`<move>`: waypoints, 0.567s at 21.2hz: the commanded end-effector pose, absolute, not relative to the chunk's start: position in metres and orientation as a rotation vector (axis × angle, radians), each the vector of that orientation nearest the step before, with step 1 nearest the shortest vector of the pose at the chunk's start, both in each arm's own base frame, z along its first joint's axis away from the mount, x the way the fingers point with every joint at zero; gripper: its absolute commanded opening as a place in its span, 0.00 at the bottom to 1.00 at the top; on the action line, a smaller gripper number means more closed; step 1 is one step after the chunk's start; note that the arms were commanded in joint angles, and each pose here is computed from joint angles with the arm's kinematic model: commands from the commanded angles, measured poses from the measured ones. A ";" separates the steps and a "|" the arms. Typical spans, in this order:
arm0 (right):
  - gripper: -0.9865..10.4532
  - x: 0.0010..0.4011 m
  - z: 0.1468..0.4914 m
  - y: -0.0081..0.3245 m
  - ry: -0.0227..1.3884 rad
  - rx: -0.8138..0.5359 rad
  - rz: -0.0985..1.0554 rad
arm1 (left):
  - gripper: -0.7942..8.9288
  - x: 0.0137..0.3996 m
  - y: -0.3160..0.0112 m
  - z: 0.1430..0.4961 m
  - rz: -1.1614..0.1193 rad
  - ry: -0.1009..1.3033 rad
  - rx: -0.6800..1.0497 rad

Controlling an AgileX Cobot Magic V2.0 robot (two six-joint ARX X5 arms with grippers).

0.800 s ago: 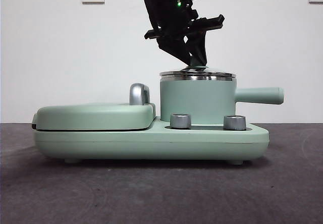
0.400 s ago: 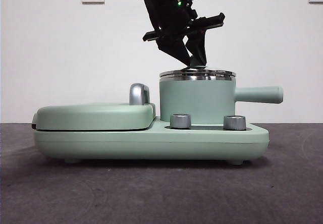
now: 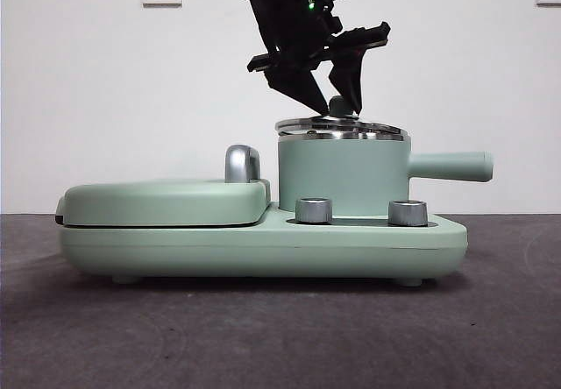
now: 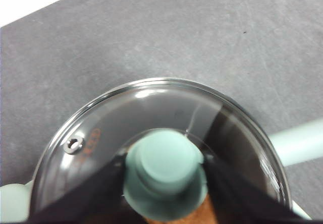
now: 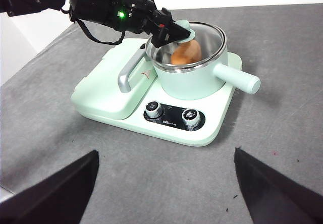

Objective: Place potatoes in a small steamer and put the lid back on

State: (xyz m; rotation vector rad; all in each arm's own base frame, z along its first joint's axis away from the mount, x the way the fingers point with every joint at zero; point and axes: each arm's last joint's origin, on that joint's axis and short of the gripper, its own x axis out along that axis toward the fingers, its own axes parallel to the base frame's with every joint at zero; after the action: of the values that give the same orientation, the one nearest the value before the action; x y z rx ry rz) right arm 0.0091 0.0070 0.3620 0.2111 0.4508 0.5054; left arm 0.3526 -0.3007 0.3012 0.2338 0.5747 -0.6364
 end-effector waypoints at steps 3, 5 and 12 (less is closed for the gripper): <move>0.45 0.008 0.364 0.006 0.436 0.209 0.512 | 0.45 0.353 -0.303 0.316 -0.636 0.516 0.188; 0.45 0.008 0.364 0.006 0.436 0.209 0.512 | 0.45 0.351 -0.302 0.324 -0.638 0.491 0.177; 0.45 0.008 0.364 0.006 0.436 0.209 0.511 | 0.45 0.344 -0.296 0.323 -0.631 0.571 0.210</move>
State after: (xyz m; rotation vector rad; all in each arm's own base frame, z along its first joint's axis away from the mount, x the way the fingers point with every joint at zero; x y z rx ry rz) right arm 0.0091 0.0070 0.3620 0.2111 0.4508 0.5054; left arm 0.3430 -0.2919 0.3171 0.2237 0.5999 -0.6276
